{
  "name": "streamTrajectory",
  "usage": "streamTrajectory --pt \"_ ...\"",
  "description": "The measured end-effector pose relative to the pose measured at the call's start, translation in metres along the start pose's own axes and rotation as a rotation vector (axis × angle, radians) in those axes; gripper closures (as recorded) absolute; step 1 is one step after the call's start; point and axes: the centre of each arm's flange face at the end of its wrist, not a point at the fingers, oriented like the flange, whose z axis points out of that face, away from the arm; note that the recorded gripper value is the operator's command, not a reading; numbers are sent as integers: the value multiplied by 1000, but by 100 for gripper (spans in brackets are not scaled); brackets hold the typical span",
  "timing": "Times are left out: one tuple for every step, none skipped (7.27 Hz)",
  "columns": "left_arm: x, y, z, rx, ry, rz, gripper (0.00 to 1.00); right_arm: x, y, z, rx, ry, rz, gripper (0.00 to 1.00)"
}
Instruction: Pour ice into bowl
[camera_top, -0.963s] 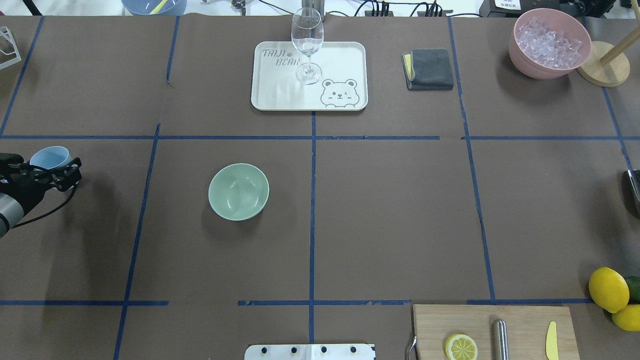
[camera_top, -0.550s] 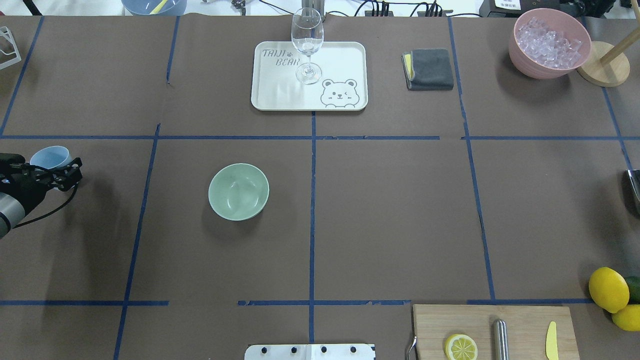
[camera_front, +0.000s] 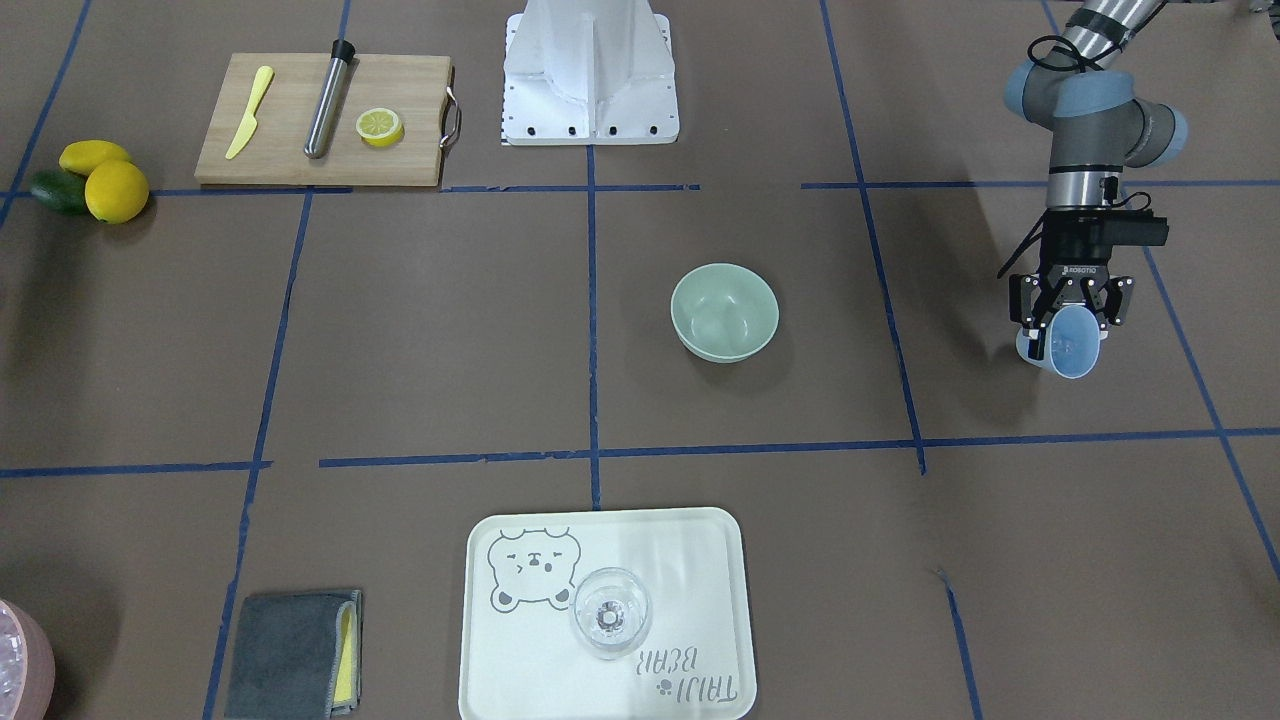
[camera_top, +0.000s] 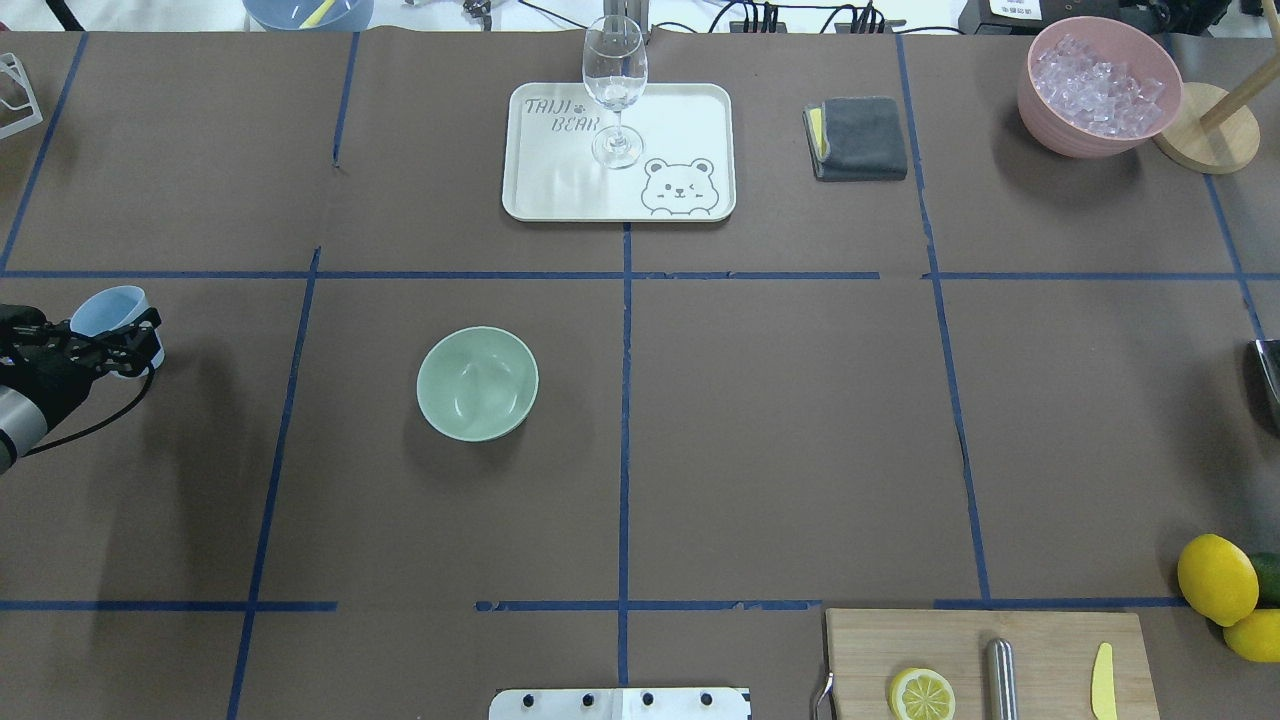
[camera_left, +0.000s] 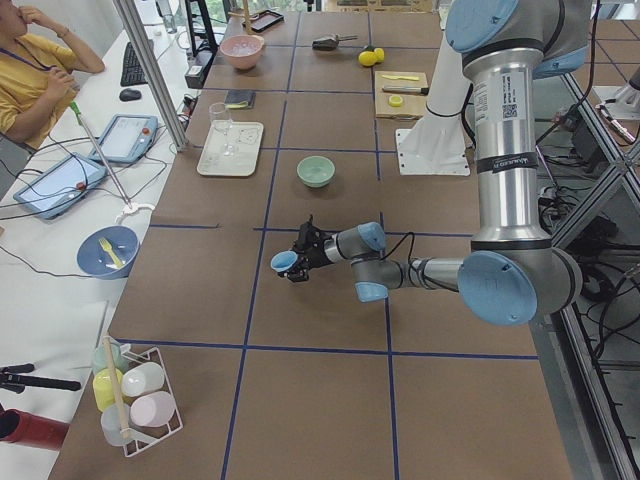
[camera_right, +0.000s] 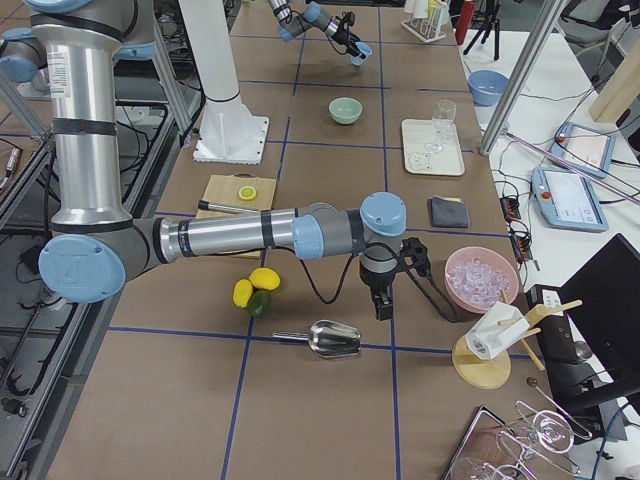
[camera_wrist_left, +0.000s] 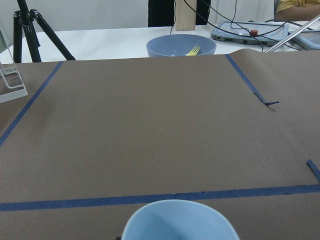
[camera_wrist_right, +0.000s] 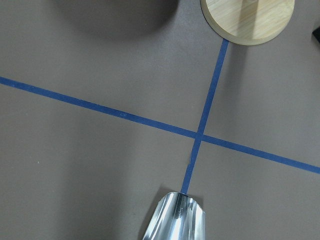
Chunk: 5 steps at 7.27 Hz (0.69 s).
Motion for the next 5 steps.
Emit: streamTrajectory --pt "15 -11 -8 3 40 23 100 0 0 0 0 0 0 0" --pt "33 -24 -15 5 91 85 100 0 0 0 0 0 0 0" --pt "51 -34 -19 16 133 168 100 0 0 0 0 0 0 0" --pt "73 -47 -18 47 168 278 100 0 1 0 -1 0 1 0" --pt "94 -61 -15 87 191 380 100 1 1 1 -1 0 2 0"
